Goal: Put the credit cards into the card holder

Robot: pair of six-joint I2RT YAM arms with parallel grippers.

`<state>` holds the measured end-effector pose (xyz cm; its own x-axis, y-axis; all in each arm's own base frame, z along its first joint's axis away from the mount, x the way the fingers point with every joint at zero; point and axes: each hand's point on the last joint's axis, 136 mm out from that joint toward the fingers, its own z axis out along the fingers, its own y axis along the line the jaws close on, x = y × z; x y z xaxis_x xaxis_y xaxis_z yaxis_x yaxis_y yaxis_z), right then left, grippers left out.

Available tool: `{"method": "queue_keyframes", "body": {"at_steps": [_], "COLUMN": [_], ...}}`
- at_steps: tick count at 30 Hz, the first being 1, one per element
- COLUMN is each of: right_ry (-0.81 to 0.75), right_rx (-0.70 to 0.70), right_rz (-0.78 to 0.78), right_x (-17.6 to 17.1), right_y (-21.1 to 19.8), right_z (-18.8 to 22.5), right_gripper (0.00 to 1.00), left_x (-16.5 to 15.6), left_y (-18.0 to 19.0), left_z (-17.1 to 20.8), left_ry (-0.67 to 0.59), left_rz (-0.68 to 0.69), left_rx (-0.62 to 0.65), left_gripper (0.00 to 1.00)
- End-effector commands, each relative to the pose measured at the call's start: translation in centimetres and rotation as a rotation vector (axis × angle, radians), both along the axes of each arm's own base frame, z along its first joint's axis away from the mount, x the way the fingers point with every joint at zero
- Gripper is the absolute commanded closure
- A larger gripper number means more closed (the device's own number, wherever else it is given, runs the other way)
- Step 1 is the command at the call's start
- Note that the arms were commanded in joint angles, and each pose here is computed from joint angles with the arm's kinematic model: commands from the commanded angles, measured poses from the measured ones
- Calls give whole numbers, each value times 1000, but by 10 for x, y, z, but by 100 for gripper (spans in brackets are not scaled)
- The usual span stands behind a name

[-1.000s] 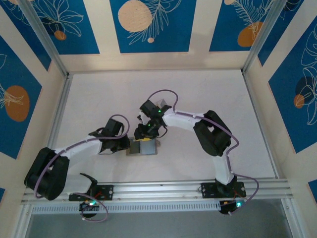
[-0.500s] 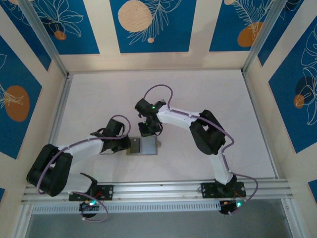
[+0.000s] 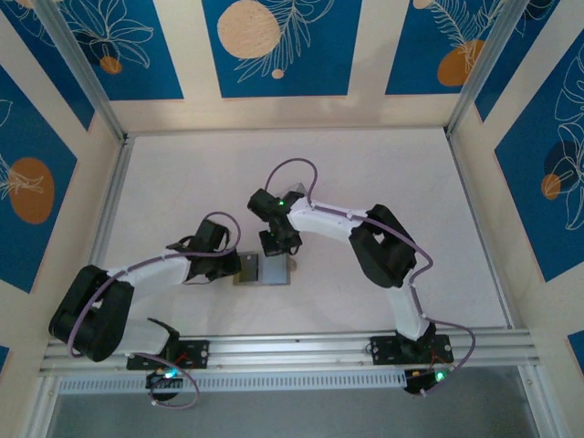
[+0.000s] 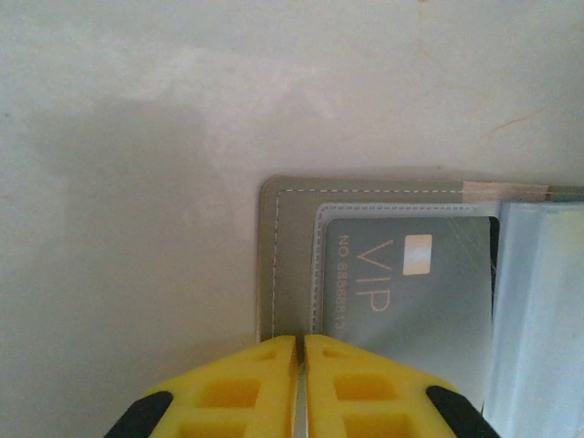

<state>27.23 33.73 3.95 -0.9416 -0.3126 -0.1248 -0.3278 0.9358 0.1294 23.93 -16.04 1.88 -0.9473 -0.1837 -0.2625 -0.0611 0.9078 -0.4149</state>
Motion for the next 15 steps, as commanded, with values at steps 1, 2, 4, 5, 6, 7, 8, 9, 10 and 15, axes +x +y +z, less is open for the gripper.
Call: {"method": "queue_keyframes", "body": {"at_steps": [1, 2, 4, 5, 6, 7, 8, 9, 10, 15], "right_ry": [-19, -10, 13, 20, 25, 30, 33, 34, 33, 72], "right_rx": [-18, -23, -33, -44, -58, -68, -77, -82, -87, -85], "right_rz": [-12, -8, -2, 0, -2, -5, -8, -11, -12, -1], "right_x": [-2, -3, -5, -6, -6, -7, -7, -7, -8, -16], "right_y": [-6, -6, -5, -5, -6, -7, -8, -9, -10, -3], "right_z": [10, 7, -2, -6, -10, -13, -16, -18, -19, -30], "right_gripper": [95, 95, 95, 95, 95, 96, 96, 96, 96, 97], "left_x": [-15, -15, -15, -15, -15, -15, -15, -15, -15, -15], "left_y": [10, 10, 10, 11, 11, 11, 11, 11, 11, 10], "left_z": [-19, -19, -19, -19, -18, -18, -18, -17, -18, -22], "left_ry": [56, 56, 54, 55, 54, 53, 51, 50, 51, 62], "left_rz": [-5, -5, -5, -4, -3, -4, -2, -2, -4, -14], "left_rx": [59, 59, 56, 58, 57, 59, 59, 59, 60, 63], "left_gripper": [89, 89, 89, 89, 89, 89, 89, 89, 89, 89]}}
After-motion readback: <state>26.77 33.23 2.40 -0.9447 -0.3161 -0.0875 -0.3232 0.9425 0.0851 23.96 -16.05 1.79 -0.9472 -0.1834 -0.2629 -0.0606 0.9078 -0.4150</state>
